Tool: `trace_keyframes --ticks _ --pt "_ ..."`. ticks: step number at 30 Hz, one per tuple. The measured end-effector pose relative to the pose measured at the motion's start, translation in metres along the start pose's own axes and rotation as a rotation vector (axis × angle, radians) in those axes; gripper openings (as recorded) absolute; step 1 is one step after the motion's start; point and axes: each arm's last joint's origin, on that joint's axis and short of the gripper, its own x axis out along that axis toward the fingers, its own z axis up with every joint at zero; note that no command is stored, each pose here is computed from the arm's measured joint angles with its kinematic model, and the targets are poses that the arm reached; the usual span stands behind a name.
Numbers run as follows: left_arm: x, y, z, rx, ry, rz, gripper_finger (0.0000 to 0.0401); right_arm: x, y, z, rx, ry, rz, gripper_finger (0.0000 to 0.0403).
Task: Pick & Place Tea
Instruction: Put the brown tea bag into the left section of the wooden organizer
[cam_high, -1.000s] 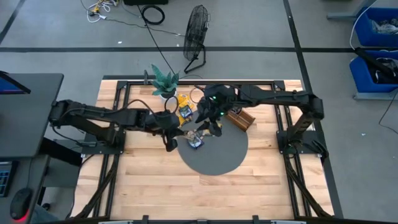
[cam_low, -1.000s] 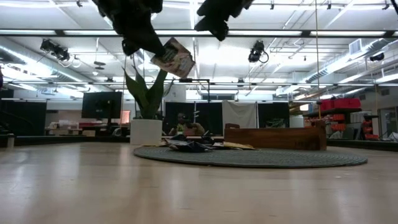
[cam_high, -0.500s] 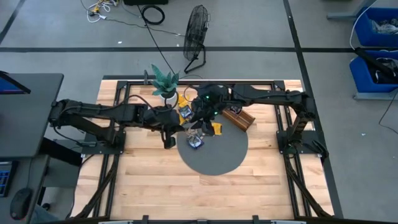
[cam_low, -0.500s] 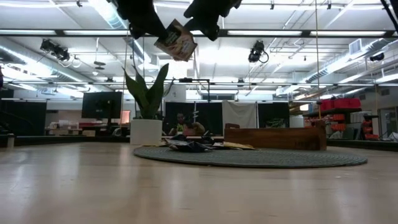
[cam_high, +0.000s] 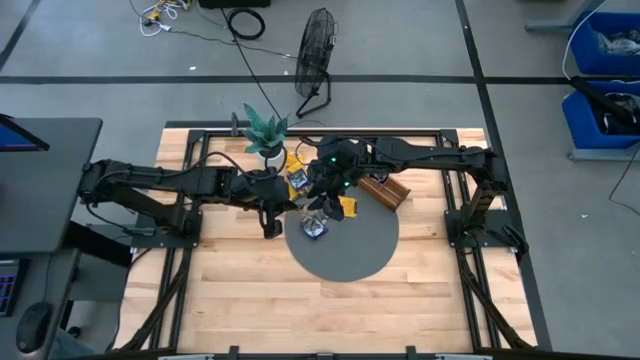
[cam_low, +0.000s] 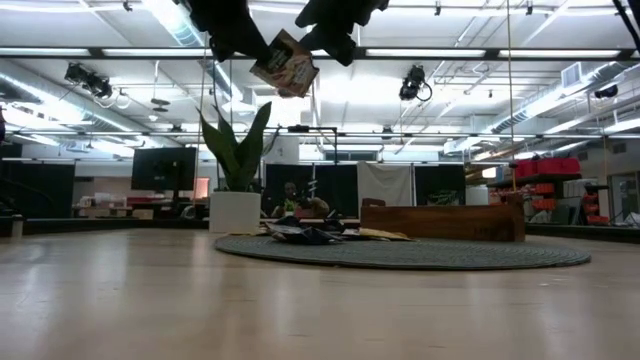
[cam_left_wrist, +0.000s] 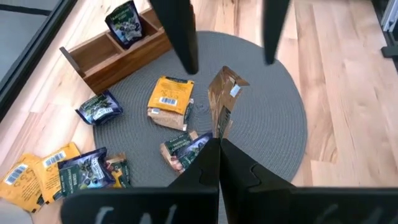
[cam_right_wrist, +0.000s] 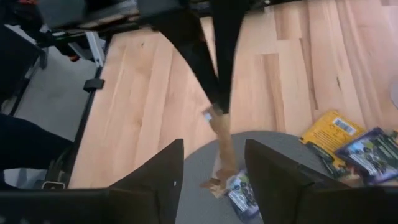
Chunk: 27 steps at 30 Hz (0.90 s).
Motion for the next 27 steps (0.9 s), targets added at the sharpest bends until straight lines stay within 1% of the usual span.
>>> trace_keyframes --ticks 4,8,11,17,19,21,23,26,27 --pt "-0.003 0.000 0.006 -0.003 -0.019 0.000 0.0001 0.000 -0.001 -0.003 0.013 0.025 -0.016 0.0178" --pt "-0.007 0.001 0.012 -0.005 -0.046 0.038 0.0001 -0.001 -0.002 -0.002 0.021 0.023 -0.017 0.0178" --pt "-0.010 0.001 0.016 0.005 -0.061 0.044 0.0001 -0.001 -0.002 -0.002 0.038 0.023 -0.021 0.0178" --pt "-0.011 0.002 0.017 0.005 -0.068 0.063 0.0002 -0.001 -0.003 -0.003 0.052 0.026 -0.045 0.0172" --pt "-0.011 0.002 0.017 0.005 -0.068 0.069 0.0002 -0.001 -0.003 -0.004 0.055 0.035 -0.045 0.0157" --pt "-0.011 0.002 0.017 0.005 -0.068 0.070 0.0002 -0.001 -0.003 -0.004 0.054 0.042 -0.046 0.0131" --pt "-0.011 0.002 0.017 0.005 -0.068 0.070 0.0002 -0.001 -0.003 -0.005 0.044 0.049 -0.045 0.0095" --pt "-0.011 0.002 0.017 0.005 -0.068 0.070 0.0002 -0.001 -0.003 -0.005 0.029 0.052 -0.046 0.0029" --pt "-0.011 0.002 0.017 0.005 -0.068 0.070 0.0002 -0.001 -0.003 -0.005 0.018 0.052 -0.045 0.0017"
